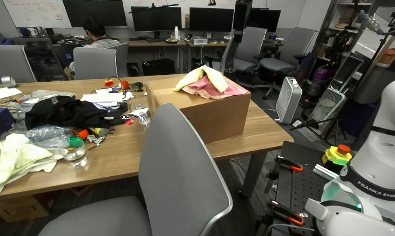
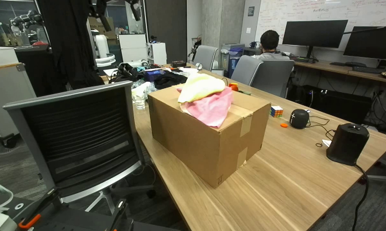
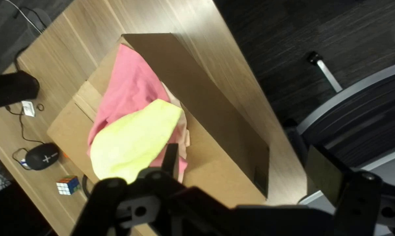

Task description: Move all the towels from the headrest to the top of the sealed cardboard box

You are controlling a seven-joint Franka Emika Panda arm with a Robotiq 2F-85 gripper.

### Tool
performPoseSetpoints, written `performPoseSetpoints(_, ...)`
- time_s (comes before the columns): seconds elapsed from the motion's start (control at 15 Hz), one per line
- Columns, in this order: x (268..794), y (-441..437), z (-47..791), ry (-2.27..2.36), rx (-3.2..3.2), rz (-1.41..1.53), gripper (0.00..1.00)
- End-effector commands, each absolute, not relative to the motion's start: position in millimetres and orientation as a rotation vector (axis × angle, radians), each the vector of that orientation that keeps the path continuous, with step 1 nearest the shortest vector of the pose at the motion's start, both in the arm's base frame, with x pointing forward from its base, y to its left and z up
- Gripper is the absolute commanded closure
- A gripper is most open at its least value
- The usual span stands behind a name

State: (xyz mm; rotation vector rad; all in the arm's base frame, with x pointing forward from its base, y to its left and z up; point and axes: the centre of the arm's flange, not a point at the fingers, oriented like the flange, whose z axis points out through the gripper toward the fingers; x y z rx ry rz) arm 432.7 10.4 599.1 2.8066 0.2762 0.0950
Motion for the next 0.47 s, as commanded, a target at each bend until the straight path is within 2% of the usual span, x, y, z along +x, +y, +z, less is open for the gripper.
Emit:
performPoseSetpoints(0.0,392,18,611,0.485,2.908,0.192,0.0)
performPoseSetpoints(0.4,364,50,579,0.624,3.052,0.111,0.0)
